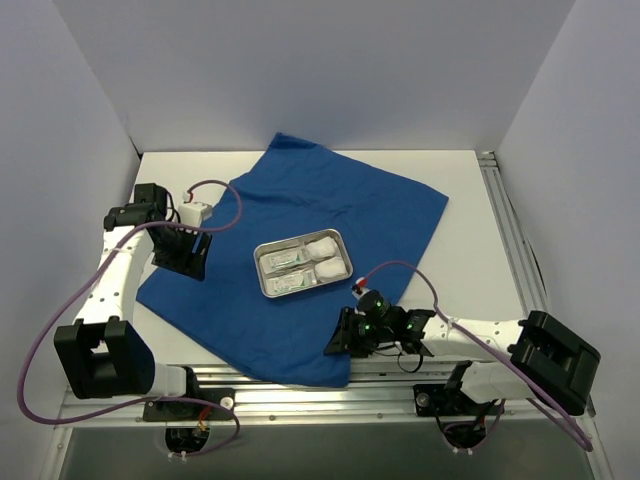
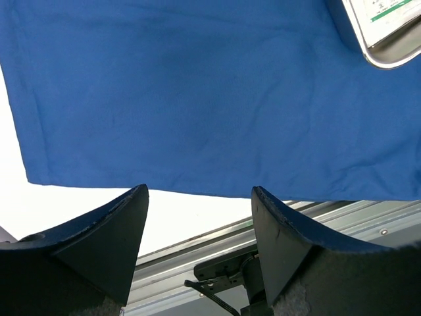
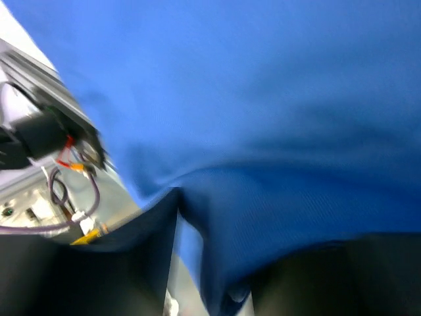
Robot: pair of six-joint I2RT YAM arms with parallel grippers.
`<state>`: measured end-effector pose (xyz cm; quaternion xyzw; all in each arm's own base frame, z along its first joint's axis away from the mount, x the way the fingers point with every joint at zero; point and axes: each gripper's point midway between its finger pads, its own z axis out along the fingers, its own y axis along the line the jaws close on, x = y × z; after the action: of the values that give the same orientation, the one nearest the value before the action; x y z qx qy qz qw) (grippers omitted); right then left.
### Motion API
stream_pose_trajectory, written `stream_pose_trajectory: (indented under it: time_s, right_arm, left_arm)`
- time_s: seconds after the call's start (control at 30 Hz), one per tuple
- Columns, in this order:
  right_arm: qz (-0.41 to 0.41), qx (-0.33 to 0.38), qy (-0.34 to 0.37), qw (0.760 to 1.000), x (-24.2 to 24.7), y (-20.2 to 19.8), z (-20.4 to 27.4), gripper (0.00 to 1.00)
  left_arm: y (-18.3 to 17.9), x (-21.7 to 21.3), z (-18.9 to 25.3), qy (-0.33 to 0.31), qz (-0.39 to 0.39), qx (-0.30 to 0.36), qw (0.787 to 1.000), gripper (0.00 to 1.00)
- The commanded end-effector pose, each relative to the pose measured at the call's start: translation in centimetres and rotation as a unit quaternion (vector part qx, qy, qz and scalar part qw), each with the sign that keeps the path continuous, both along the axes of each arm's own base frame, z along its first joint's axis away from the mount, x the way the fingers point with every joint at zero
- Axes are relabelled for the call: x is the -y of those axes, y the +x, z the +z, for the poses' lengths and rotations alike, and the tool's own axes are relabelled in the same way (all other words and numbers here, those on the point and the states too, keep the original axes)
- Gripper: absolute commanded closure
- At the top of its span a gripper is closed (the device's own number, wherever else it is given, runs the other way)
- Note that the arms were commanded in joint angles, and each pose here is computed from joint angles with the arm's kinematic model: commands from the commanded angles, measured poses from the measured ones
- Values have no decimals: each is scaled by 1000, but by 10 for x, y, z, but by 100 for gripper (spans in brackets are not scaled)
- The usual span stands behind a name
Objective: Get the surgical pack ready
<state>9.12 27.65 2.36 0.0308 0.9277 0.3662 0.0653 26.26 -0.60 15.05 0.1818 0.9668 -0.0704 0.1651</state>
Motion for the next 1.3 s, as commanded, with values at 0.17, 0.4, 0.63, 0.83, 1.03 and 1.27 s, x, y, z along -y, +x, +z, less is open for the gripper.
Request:
stream_pose_trajectory:
  time_s: [0.17,0.4,0.63,0.83,1.03,1.27]
  right_arm:
    - [-34,130,65,989,-35,59,80,92]
    - [-37,167,53,984,-46,112,111,100]
    - [-64,203,65,975,-53,181,139,100]
    - [-106,211,66,970,-54,246,137,100]
    - [-139,207,72,966,-60,291,128,100]
    - [-194,186,103,958,-54,326,111,98]
  left_arm:
    - [17,19,9,-26,-19,27,999,27]
    - [38,45,2,-22,-48,26,998,29]
    - [71,63,-3,-10,-71,44,996,29]
    - [110,66,-9,7,-62,59,996,29]
    - [134,72,4,-1,-69,94,993,28]
    - [136,82,9,-20,-130,107,985,20]
